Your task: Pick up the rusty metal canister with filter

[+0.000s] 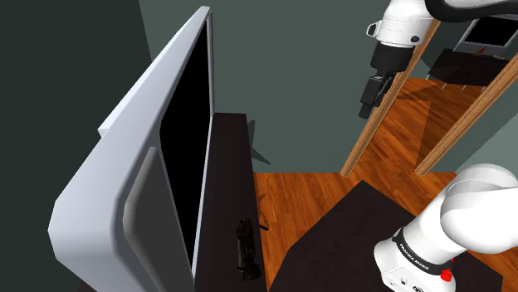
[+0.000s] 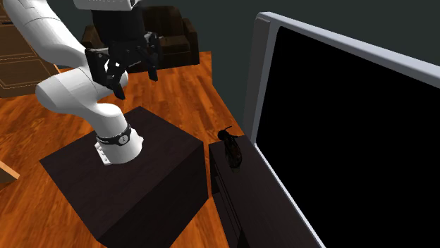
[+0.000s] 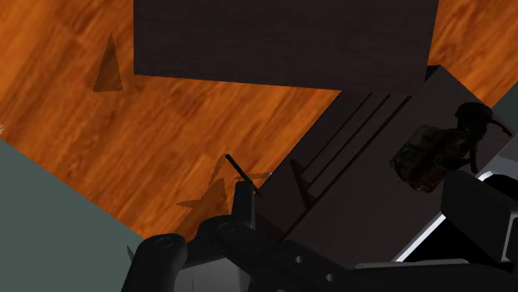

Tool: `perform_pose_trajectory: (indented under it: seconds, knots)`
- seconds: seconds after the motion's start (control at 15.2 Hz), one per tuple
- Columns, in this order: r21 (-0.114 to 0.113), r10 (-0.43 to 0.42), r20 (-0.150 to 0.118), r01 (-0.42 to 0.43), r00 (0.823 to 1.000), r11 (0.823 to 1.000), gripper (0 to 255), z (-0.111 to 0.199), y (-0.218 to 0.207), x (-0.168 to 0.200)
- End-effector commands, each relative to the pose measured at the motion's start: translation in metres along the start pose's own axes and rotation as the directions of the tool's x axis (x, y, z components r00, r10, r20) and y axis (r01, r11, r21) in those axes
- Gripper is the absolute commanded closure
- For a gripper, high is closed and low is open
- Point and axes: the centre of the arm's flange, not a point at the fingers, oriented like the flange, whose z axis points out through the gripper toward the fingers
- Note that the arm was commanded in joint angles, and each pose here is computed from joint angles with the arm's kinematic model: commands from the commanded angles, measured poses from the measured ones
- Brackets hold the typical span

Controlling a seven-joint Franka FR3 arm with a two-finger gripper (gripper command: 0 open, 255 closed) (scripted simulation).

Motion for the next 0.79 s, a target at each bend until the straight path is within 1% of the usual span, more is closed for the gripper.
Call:
perform_pose_trajectory:
  seconds: [0.0,0.33,0.73]
  knots:
    - [0.000,0.000,0.000,0.000,1.000,1.000,0,0.000,0.000,0.000]
    - [0.003,0.065,-0.018,-0.065,0.998,0.998,0,0.051,-0.040,0.007]
    - [0.008,0.142,-0.038,-0.142,0.989,0.990,0,0.112,-0.088,0.021]
